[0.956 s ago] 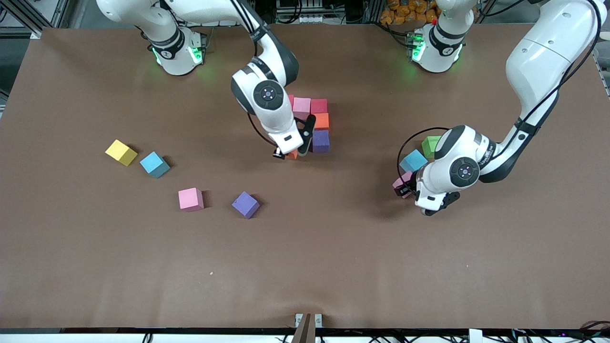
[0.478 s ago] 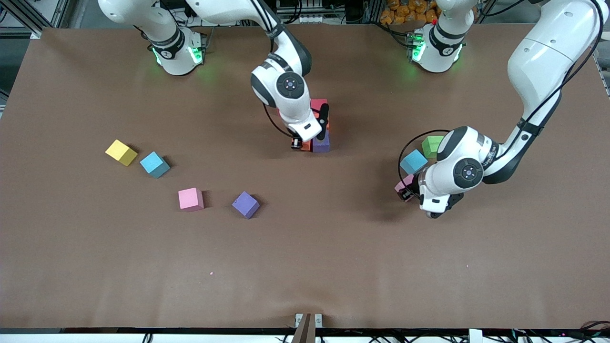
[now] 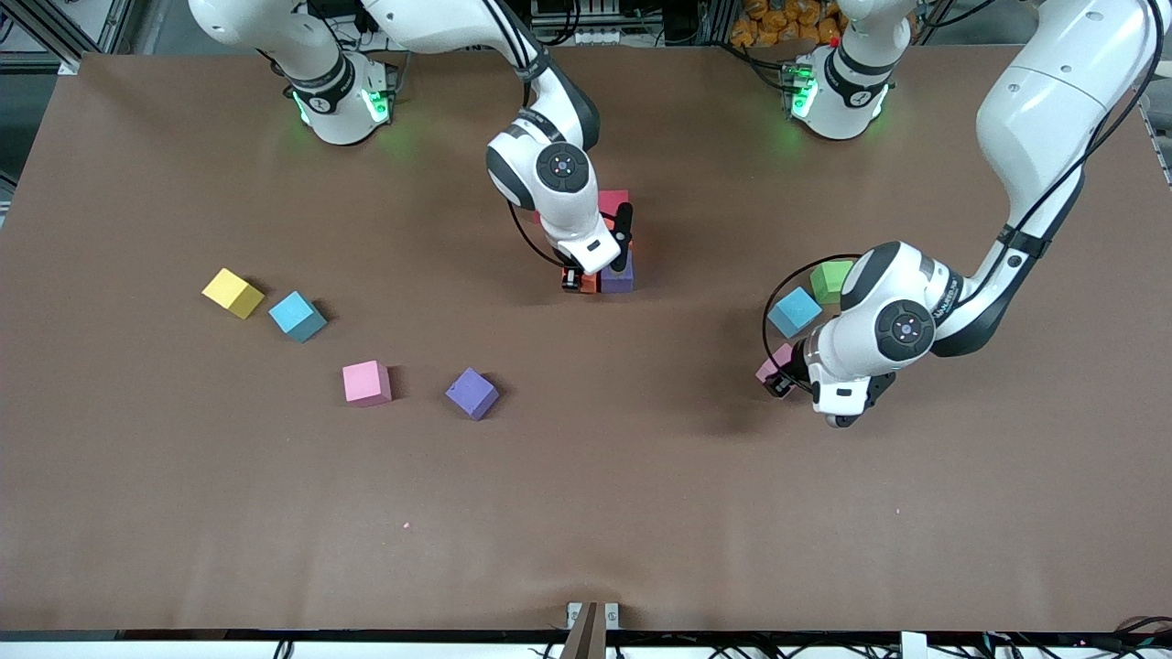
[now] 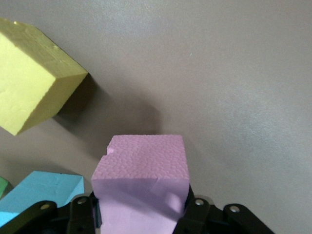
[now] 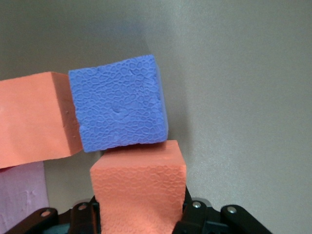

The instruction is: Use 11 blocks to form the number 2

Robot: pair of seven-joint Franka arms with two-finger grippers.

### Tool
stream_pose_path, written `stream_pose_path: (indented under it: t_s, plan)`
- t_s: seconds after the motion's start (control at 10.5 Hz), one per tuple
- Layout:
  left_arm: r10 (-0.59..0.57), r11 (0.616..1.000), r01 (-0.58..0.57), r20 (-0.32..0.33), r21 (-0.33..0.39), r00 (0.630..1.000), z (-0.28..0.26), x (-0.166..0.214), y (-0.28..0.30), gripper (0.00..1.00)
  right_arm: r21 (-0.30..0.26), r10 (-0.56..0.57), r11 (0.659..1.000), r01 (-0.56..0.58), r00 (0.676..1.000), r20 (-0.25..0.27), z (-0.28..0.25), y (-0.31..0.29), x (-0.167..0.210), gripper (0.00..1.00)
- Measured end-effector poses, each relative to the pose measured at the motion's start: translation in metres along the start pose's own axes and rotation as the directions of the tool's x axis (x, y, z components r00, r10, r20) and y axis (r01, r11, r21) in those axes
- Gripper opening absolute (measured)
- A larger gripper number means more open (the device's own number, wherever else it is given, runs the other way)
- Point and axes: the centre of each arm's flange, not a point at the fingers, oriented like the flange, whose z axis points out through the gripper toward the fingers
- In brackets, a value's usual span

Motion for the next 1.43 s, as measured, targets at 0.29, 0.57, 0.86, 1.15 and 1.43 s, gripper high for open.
stream_pose_path:
  t_s: [0.29, 0.57, 0.86, 1.15, 1.43]
  plan:
    - [-0.081, 0.997, 0.081, -0.017, -0.013, 0.997, -0.011, 0.000, 0.003, 0.59, -0.004, -0.001, 1.000, 0.001, 1.000, 0.001, 0.008, 0.000, 0.000, 0.56]
    - [-0.128, 0.992, 0.127, -0.043, -0.028, 0.991, -0.029, -0.006, 0.007, 0.58, -0.009, -0.008, 1.000, 0.008, 1.000, -0.004, 0.012, -0.002, 0.002, 0.56]
    - [-0.164, 0.986, 0.162, -0.062, -0.039, 0.984, -0.050, -0.019, 0.013, 0.57, -0.013, -0.015, 1.000, 0.014, 1.000, -0.007, 0.012, -0.005, 0.004, 0.56]
    - [-0.219, 0.976, 0.218, -0.070, -0.030, 0.973, -0.079, -0.035, 0.021, 0.56, -0.014, -0.020, 1.000, 0.020, 1.000, -0.009, 0.012, -0.007, 0.006, 0.58]
    - [-0.293, 0.956, 0.291, -0.053, -0.036, 0.955, -0.092, -0.059, 0.033, 0.56, -0.013, -0.024, 1.000, 0.024, 1.000, -0.006, 0.014, -0.009, 0.007, 0.96]
